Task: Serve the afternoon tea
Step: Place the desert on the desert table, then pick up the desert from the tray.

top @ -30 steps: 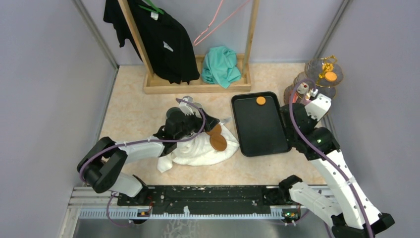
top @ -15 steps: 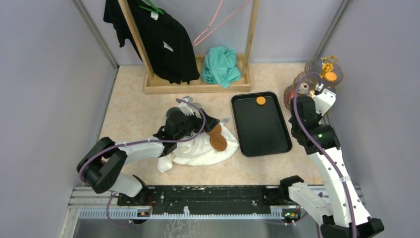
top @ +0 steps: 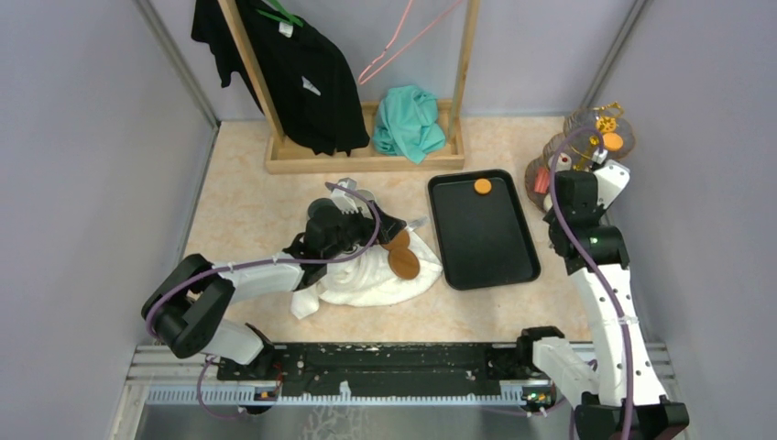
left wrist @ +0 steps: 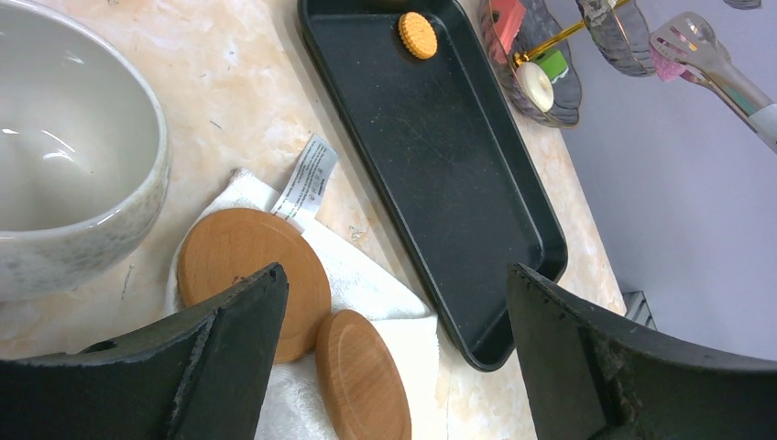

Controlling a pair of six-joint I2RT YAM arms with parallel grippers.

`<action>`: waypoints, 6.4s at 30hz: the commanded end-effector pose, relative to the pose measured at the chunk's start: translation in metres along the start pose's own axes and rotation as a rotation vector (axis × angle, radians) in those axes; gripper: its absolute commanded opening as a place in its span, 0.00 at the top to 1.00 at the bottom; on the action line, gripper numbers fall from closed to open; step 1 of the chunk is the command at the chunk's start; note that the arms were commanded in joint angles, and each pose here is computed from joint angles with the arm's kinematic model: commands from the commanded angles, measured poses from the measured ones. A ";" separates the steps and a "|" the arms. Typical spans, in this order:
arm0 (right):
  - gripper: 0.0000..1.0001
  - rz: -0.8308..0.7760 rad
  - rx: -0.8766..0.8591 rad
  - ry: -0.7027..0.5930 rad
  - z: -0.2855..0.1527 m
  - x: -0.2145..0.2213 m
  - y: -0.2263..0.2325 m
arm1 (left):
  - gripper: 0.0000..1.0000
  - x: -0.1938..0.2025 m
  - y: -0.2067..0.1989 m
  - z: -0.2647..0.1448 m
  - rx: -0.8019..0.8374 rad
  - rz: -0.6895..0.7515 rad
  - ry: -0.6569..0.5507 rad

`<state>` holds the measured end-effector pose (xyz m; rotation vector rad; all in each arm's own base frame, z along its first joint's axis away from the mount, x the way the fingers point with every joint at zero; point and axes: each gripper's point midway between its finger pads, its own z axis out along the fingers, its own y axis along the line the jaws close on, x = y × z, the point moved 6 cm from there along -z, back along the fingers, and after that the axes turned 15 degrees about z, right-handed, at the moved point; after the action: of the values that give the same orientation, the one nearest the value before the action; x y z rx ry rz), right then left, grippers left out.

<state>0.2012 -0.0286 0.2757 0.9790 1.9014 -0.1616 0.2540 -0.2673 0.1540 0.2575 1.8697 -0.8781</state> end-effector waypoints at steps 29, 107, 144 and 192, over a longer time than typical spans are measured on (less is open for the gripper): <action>1.00 0.057 -0.036 -0.111 0.033 -0.047 0.015 | 0.07 -0.008 -0.005 -0.005 0.009 0.014 -0.031; 0.58 0.120 -0.004 -0.130 0.062 -0.056 0.014 | 0.08 -0.006 -0.008 -0.006 0.034 0.003 -0.028; 0.69 0.088 -0.245 -0.018 -0.030 0.015 -0.002 | 0.09 -0.004 -0.013 -0.004 0.041 -0.005 -0.027; 0.62 -0.281 -0.336 0.256 0.041 0.161 0.076 | 0.09 -0.033 -0.026 0.083 0.016 0.057 -0.075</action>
<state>0.2294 0.0953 0.1416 0.4788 2.2652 0.0423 0.3056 -0.3207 0.1608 0.2722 1.8414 -0.8017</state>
